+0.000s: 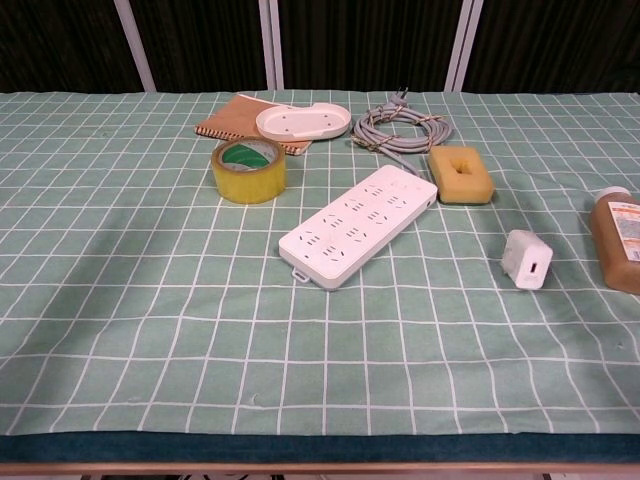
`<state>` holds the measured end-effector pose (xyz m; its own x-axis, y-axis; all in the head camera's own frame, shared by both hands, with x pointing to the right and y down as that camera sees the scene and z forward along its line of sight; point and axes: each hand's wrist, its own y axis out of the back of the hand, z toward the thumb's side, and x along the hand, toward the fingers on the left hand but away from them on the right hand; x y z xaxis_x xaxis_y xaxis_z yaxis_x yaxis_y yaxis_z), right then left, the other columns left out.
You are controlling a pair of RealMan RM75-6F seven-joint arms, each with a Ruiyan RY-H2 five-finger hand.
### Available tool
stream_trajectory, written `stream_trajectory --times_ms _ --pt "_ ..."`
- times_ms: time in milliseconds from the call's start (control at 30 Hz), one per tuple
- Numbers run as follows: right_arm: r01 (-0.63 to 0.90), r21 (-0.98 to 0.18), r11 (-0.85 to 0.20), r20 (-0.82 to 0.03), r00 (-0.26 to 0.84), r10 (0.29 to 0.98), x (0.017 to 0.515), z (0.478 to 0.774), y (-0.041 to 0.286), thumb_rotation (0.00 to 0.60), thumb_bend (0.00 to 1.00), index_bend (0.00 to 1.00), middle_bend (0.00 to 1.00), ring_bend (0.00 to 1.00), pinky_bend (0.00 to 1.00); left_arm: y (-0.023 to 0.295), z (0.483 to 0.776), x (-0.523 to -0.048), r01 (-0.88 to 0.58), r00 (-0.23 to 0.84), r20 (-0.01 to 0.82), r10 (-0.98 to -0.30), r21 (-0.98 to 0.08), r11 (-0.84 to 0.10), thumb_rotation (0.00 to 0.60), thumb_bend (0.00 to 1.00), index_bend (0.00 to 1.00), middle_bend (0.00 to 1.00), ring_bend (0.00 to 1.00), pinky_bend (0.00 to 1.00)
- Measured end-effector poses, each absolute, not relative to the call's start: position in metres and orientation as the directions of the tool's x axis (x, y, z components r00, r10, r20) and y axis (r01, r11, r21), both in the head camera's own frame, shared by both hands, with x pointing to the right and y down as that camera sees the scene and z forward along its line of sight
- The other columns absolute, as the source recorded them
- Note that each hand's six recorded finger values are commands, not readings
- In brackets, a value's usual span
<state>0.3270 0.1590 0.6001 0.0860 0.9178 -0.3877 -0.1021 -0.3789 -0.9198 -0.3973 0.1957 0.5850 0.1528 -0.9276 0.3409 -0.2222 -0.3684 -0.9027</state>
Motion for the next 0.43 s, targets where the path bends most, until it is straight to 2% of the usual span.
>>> stream_trajectory --times_ms 233,433 --pt "0.054 -0.935 -0.351 -0.35 0.033 0.936 0.383 0.578 0.201 0.6 0.25 0.0 0.0 0.0 0.0 0.214 0.57 -0.435 -0.189 0.096 0.317 -0.944 -0.925 -0.33 0.6 0.04 0.0 0.0 0.0 0.02" --pt "0.046 -0.953 -0.298 -0.298 0.022 0.954 0.427 0.551 0.235 0.6 0.24 0.0 0.0 0.0 0.0 0.23 0.569 -0.463 -0.154 0.053 0.334 -0.941 -0.928 -0.338 0.6 0.03 0.0 0.0 0.0 0.01"
